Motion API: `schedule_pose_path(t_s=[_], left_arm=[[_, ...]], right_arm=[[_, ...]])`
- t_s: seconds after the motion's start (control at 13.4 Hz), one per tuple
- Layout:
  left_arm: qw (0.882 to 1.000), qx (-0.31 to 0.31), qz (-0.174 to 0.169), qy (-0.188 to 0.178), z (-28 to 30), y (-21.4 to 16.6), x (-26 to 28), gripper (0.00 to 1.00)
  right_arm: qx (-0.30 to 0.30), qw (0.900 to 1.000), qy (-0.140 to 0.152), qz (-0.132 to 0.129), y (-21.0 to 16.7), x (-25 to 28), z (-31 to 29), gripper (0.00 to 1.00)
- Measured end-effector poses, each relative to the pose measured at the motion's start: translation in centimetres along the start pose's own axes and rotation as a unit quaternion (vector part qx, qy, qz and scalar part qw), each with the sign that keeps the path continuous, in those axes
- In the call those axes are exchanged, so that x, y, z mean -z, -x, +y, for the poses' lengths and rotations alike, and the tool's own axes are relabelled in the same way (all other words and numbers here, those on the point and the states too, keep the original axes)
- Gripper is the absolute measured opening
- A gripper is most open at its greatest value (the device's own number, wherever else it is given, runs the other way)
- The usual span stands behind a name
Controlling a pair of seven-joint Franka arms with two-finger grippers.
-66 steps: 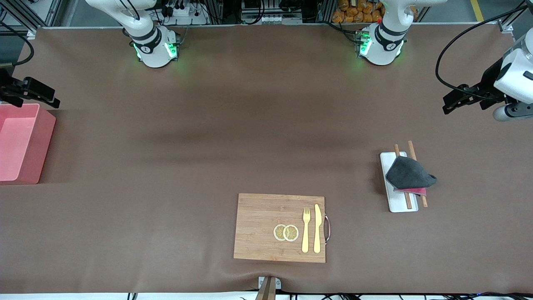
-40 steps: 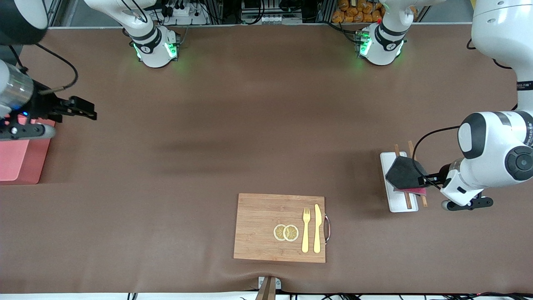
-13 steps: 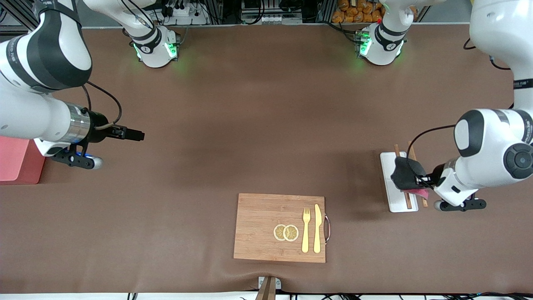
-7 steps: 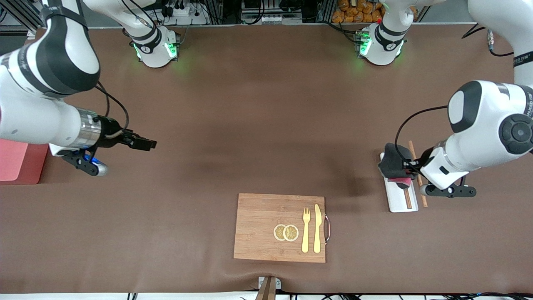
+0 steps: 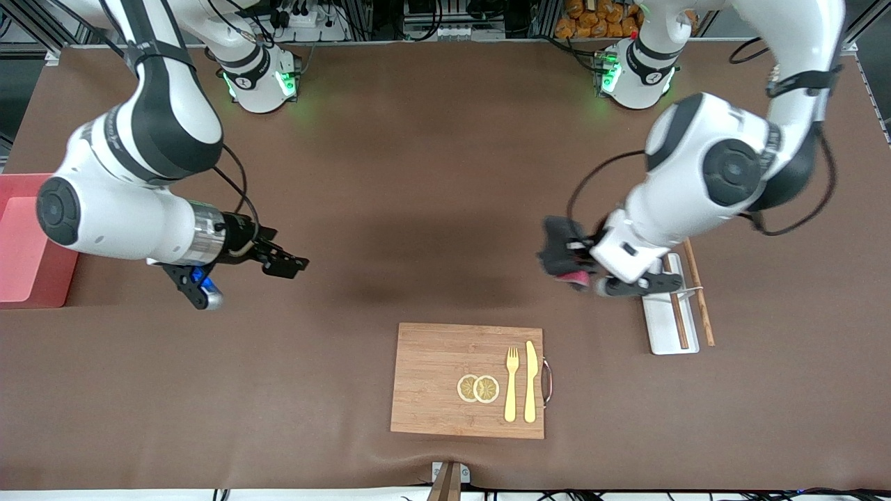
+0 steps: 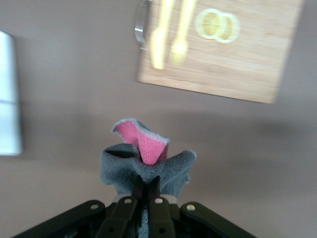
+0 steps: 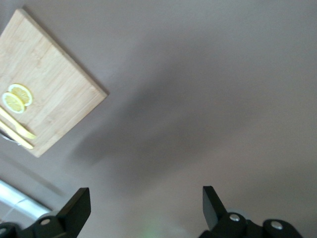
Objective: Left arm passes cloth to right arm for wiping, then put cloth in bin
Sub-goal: 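Carry the cloth toward the right gripper with the left gripper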
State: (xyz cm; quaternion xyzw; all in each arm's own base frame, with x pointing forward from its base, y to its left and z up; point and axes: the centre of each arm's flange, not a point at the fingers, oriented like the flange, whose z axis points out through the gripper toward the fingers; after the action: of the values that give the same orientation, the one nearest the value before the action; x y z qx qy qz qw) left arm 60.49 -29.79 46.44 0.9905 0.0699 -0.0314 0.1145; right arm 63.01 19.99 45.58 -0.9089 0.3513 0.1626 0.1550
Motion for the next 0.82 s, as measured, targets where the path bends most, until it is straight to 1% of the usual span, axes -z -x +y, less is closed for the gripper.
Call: schedule_pose_path(t_s=[0.15, 0.3, 0.37, 0.52, 0.6, 0.82], left_arm=[[0.998, 0.042, 0.009, 0.038, 4.5, 1.4, -1.3, 0.06], [0.992, 0.092, 0.014, 0.087, 8.9, 3.0, -3.0, 0.06], [0.985, 0.123, 0.015, 0.118, 10.9, 3.8, -3.6, 0.06], [0.967, 0.183, 0.018, 0.178, 13.8, 4.9, -4.2, 0.06], [0.958, 0.205, 0.017, 0.2, 14.8, 5.3, -4.4, 0.06], [0.935, 0.26, 0.011, 0.242, 17.7, 6.3, -5.3, 0.06]], right_arm=[[-0.011, 1.0, -0.022, -0.009, -0.3, -1.3, -0.9, 1.0], [-0.011, 0.999, -0.029, -0.015, 0.8, -3.3, -2.4, 1.0], [-0.018, 0.999, -0.035, -0.019, 1.9, -4.4, -3.4, 1.0], [-0.044, 0.997, -0.062, -0.021, 4.4, -6.3, -5.7, 1.0], [-0.056, 0.996, -0.07, -0.019, 5.3, -7.0, -6.5, 1.0], [-0.071, 0.995, -0.069, -0.019, 6.1, -8.6, -7.2, 1.0]])
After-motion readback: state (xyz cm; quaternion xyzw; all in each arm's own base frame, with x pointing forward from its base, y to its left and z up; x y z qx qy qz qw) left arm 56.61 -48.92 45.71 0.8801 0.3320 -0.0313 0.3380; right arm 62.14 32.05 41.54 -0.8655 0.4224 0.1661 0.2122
